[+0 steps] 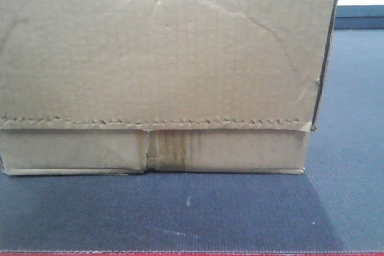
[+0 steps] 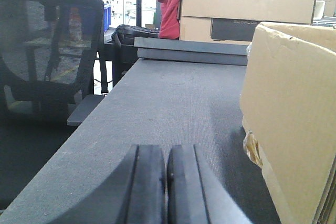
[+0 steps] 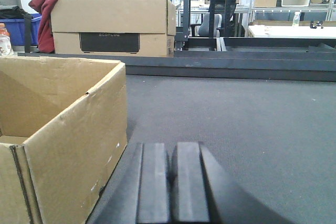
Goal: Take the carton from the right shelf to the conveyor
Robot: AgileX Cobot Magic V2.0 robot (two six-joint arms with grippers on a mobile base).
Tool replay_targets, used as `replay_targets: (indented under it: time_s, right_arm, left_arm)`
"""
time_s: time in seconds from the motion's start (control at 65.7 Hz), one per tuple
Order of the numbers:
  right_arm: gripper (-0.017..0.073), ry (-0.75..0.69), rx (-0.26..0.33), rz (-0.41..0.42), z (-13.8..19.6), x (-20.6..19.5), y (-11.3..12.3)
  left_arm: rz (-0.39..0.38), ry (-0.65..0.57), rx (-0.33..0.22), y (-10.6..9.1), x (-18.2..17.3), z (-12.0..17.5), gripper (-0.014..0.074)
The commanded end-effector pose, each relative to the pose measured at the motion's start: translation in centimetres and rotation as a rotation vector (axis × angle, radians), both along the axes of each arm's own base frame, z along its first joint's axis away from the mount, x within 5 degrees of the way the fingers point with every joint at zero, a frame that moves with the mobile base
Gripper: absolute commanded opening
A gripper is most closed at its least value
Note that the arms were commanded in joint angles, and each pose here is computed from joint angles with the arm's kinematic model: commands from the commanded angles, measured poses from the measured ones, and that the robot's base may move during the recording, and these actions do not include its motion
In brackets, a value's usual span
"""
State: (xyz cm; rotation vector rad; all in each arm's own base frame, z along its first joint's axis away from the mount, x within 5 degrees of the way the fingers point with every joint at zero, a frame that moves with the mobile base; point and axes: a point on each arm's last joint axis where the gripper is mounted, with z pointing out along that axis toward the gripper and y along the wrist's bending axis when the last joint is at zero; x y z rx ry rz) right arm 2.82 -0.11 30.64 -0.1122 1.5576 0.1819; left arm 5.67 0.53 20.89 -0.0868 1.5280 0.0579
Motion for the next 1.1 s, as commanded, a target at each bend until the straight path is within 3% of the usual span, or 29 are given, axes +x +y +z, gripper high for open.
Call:
replay_targets:
  time_s: [0.0,0.624,0.7,0.807,0.898,1.081]
  right_arm:
    - [-0.007,-0.033,-0.008,-0.001,0.2,-0.1,0.0]
    - [-0.007,-0.038,-0.011,-0.005,0.3,-0.1,0.0]
    - [-0.007,-0.032,0.015,-0.005,0.3,-0.1,0.1]
    - [-0.007,-0.059,-0.035,-0.025,0.1,0.0,0.4]
    - [-0.007,-0.09,-0.061,-0.063,-0.7,0.6,0.6]
    - [-0.007,-0.044,-0.005,-0.136,-5.2,2.3,0.4]
  left_arm:
    - [0.001,-0.032,0.0,0.0,-0.1,0.3,0.0011]
    - [0.001,-0.032,0.0,0.0,-0.1,0.3,0.0011]
    - [0.001,-0.032,0.0,0.0,-0.1,0.3,0.0011]
    - [0.001,-0.032,0.0,0.0,-0.1,0.3,0.0011]
    - [0.001,-0.032,0.0,0.0,-0.1,0.3,0.0011]
    - [0.001,-0.032,0.0,0.0,-0.1,0.3,0.0011]
